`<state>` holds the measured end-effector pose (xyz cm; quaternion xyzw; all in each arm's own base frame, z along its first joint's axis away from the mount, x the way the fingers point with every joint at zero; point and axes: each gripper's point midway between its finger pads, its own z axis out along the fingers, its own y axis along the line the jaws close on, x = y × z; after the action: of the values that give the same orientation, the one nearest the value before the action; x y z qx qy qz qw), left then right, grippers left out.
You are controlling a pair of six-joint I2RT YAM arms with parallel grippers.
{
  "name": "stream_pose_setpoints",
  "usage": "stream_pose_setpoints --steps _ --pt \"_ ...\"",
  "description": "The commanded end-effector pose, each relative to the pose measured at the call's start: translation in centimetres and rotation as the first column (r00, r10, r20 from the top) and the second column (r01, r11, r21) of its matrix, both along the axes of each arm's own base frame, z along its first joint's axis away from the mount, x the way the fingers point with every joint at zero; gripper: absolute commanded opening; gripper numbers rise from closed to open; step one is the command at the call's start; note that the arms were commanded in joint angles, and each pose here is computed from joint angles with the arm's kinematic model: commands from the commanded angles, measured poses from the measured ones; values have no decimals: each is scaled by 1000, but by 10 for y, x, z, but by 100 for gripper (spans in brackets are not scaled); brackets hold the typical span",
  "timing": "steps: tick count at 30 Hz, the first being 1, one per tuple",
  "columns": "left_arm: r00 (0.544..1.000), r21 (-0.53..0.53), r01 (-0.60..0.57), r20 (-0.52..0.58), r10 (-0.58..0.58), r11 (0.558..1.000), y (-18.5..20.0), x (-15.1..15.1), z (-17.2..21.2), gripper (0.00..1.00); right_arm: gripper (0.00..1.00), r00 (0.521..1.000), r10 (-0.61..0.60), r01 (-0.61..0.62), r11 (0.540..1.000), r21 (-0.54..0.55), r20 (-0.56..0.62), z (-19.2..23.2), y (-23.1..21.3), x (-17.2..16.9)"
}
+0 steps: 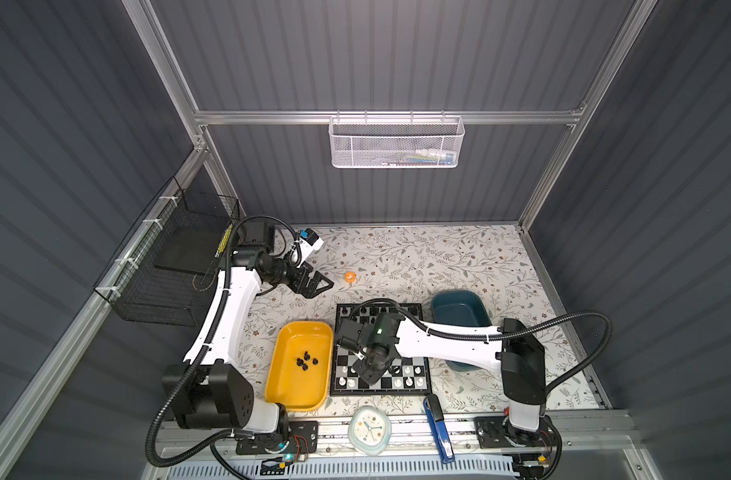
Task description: Set up the chess pieces on the board
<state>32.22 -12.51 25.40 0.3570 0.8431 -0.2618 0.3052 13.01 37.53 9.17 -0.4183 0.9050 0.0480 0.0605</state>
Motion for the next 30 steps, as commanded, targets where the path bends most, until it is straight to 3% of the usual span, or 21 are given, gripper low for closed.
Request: stream_pose_setpoints --steps 1,30 --pt "999 2 14 37 -14 1000 2 -10 16 100 18 999 34 -34 999 -17 -13 -9 2 -4" --pt "995 -2 -42 87 42 999 5 -2 25 99 19 995 92 -93 996 -15 -34 -30 20 -16"
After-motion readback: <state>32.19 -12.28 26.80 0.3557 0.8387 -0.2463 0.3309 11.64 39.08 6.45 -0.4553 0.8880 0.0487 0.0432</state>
